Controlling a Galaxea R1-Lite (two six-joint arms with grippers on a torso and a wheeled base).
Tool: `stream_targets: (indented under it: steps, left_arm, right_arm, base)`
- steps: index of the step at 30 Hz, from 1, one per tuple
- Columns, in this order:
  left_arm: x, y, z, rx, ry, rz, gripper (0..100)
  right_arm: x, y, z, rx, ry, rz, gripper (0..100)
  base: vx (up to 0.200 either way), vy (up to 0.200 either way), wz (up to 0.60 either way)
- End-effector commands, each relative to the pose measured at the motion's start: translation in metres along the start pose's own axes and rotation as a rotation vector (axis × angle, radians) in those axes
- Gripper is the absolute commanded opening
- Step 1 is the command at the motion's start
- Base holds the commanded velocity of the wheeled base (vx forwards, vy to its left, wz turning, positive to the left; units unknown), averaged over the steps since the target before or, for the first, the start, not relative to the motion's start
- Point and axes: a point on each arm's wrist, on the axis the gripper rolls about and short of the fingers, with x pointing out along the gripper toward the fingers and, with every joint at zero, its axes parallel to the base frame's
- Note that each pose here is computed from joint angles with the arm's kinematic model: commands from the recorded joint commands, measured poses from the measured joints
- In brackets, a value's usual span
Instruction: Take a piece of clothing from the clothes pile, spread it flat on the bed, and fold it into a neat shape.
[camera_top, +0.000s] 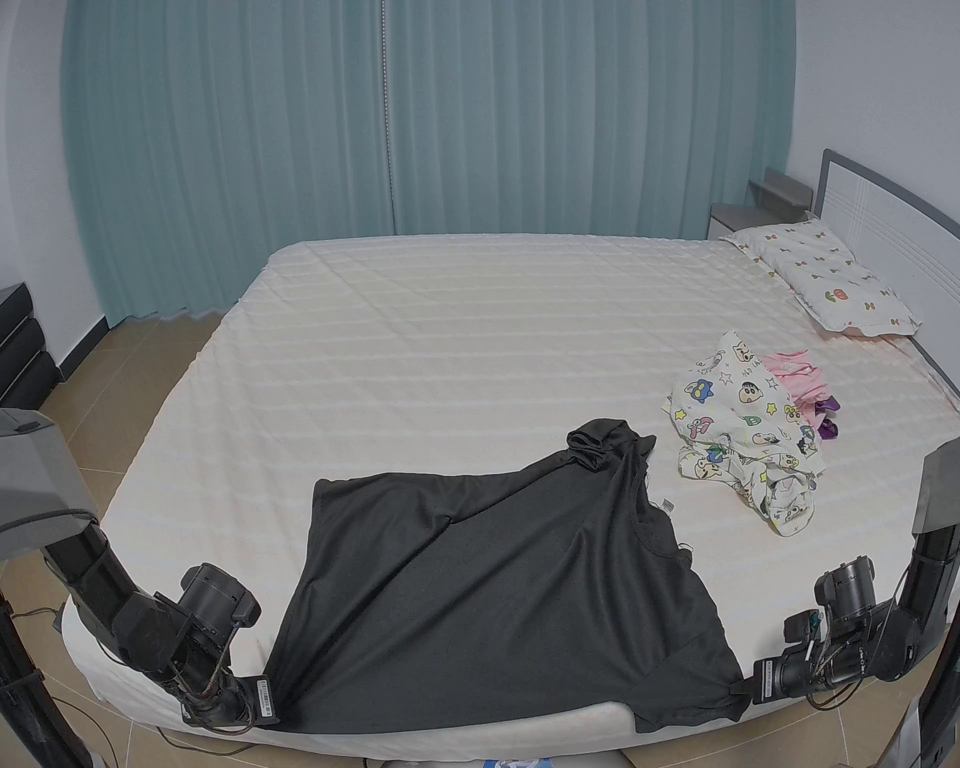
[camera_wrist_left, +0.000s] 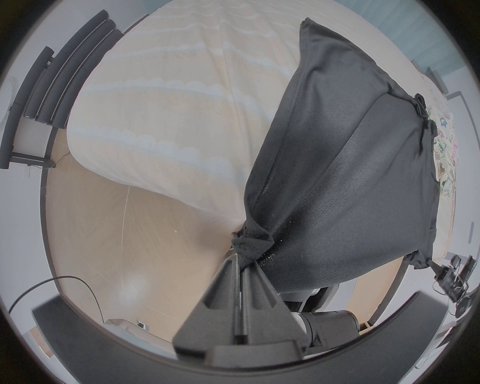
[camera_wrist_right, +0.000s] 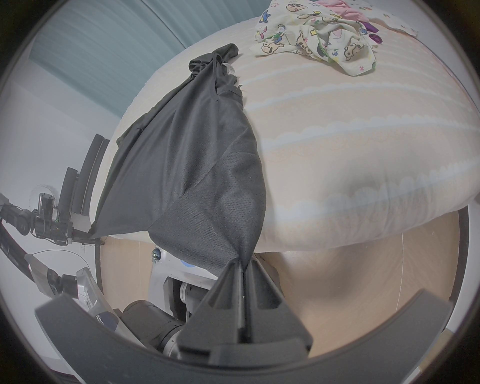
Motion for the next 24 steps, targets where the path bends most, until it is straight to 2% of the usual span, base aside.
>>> stream_targets:
  steps: [1,2,3,5,10,15,16,21,24]
  left_arm:
    - [0.003,-0.002,0.001,0.001,0.005,0.0,0]
    - [0.003,-0.002,0.002,-0.001,0.006,-0.001,0]
    - [0.005,-0.003,0.002,-0.001,0.01,-0.001,100]
    - [0.006,-0.004,0.004,-0.006,0.009,-0.002,100]
    - [0.003,-0.005,0.012,-0.037,-0.019,-0.024,100]
    - [-0.005,0.003,0.031,-0.116,-0.097,-0.075,100]
    - [-0.008,0.004,0.037,-0.144,-0.124,-0.107,100]
    - [-0.011,-0.001,0.047,-0.24,-0.182,-0.23,100]
    - [-0.01,-0.003,0.05,-0.259,-0.2,-0.252,100]
  right_arm:
    - [0.005,-0.002,-0.001,0.007,0.022,-0.005,100]
    - [0.006,-0.002,-0.001,0.008,0.024,-0.005,100]
    - [0.007,-0.002,-0.001,0.007,0.022,-0.003,100]
    - [0.008,-0.002,0.002,0.006,0.008,0.001,100]
    - [0.004,-0.005,0.031,0.037,-0.176,0.067,100]
    - [0.01,-0.009,0.069,0.131,-0.304,0.106,100]
    - [0.014,-0.008,0.082,0.169,-0.328,0.122,100]
    - [0.044,-0.006,0.116,0.225,-0.374,0.16,100]
    - [0.062,-0.007,0.129,0.219,-0.385,0.165,100]
  base:
    - [0.0,0.0,0.0]
    - [0.0,0.0,0.0]
    - [0.0,0.0,0.0]
    - [0.0,0.0,0.0]
    - [0.0,0.0,0.0]
    - [0.0,0.0,0.0]
    - [0.0,0.0,0.0]
    - [0.0,0.0,0.0]
    - [0.0,0.0,0.0]
